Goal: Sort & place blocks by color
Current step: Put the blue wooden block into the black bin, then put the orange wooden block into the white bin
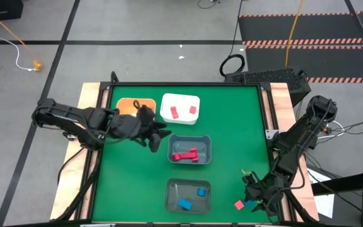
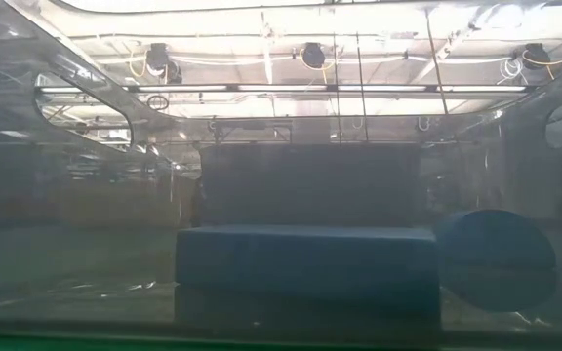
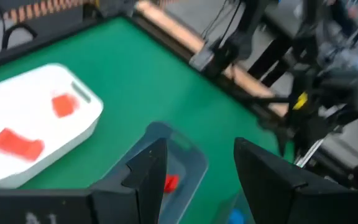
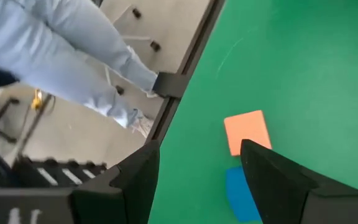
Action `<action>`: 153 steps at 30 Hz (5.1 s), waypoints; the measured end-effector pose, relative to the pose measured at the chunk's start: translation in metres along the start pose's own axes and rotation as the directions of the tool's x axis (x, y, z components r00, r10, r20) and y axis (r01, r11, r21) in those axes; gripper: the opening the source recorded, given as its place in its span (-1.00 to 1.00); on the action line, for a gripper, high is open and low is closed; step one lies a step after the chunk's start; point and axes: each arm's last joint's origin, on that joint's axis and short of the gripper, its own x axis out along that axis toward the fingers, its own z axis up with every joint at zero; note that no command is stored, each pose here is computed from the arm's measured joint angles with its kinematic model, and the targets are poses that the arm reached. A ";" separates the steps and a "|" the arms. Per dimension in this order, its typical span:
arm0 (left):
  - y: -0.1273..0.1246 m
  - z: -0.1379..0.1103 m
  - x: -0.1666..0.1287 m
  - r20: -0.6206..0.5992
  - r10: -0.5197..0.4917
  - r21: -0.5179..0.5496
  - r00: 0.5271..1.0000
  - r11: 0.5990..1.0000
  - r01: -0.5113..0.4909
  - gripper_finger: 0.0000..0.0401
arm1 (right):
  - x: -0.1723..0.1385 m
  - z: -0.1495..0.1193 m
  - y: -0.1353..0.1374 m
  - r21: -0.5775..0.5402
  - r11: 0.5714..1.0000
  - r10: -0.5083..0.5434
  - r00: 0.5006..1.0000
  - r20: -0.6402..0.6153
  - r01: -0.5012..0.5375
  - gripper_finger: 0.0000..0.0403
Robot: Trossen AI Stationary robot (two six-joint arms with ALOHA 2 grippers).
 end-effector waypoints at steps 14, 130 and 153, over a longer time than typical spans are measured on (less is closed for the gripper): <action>-0.024 0.005 -0.011 0.224 -0.052 -0.068 0.973 0.995 0.068 -0.07 | -0.001 -0.019 -0.002 -0.367 0.923 -0.150 0.986 -0.069 0.115 0.07; -0.037 -0.018 -0.021 0.088 -0.131 0.127 0.987 0.985 0.120 -0.07 | 0.045 0.078 -0.050 0.091 0.955 -0.271 0.703 0.657 0.283 -0.43; -0.041 -0.026 -0.026 0.056 -0.144 0.155 0.988 0.979 0.133 -0.07 | 0.036 0.073 -0.040 0.218 0.976 -0.141 0.810 0.569 0.017 -0.10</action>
